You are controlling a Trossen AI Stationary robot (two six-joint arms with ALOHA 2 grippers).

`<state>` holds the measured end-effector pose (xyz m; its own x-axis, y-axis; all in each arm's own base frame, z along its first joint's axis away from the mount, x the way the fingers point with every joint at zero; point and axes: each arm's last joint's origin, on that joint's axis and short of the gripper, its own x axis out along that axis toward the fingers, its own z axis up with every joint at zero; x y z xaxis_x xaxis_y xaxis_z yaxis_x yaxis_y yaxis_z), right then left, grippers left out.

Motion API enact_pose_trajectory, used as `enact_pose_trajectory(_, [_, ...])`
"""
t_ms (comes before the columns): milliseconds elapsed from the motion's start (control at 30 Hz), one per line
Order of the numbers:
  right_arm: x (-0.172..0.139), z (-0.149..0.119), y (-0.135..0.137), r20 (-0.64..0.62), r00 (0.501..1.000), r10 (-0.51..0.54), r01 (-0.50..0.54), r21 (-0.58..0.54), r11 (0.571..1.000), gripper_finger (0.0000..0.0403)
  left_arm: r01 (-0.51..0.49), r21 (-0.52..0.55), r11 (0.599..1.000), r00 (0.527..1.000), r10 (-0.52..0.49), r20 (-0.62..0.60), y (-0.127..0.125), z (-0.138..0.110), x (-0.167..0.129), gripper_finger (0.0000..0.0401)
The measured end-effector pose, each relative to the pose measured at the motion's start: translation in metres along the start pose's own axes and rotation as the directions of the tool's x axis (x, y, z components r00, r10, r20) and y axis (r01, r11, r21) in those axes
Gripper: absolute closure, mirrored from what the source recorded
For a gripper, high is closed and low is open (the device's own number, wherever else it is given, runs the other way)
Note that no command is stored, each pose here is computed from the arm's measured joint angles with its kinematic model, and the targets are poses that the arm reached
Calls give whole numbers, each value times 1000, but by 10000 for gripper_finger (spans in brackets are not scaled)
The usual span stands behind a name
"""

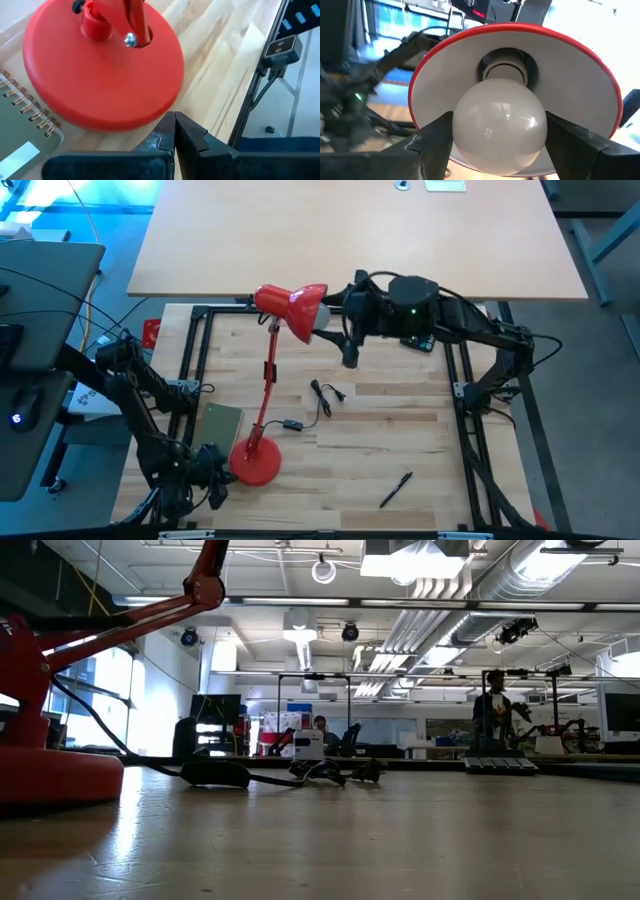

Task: Screw lightbulb
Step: Remove the white lightbulb from the red lamp

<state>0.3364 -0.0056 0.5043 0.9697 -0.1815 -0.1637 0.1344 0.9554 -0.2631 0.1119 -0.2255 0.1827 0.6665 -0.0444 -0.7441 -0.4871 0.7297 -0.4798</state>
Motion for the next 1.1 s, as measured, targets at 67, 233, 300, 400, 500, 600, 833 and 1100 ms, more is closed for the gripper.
enact_pose_trajectory(67, [-1,1,4,-2,1000,-11,11,-83,997,132,-5,7,1000,1000,5,-16,0,0,0,401])
enact_pose_trajectory(233, [-4,4,14,-4,998,-57,54,-283,958,132,-42,42,998,998,44,-43,4,-1,0,401])
enact_pose_trajectory(300, [-5,6,18,-4,996,-84,77,-366,927,132,-65,58,996,997,67,-45,6,0,0,401])
enact_pose_trajectory(400, [-7,9,25,2,993,-115,101,-492,865,132,-98,61,993,994,101,-38,10,1,-1,401])
enact_pose_trajectory(500, [-5,12,35,25,991,-131,119,-619,777,132,-114,44,992,993,116,-34,12,2,-1,401])
enact_pose_trajectory(600, [3,14,49,63,988,-144,143,-740,657,132,-119,28,993,992,120,-32,12,2,-1,401])
enact_pose_trajectory(833, [34,10,79,106,965,-240,173,-945,279,132,-105,-45,993,994,104,-35,10,3,0,401])
enact_pose_trajectory(1100, [47,10,85,161,942,-293,215,-963,163,132,8,-84,996,998,-13,-63,-3,0,1,401])
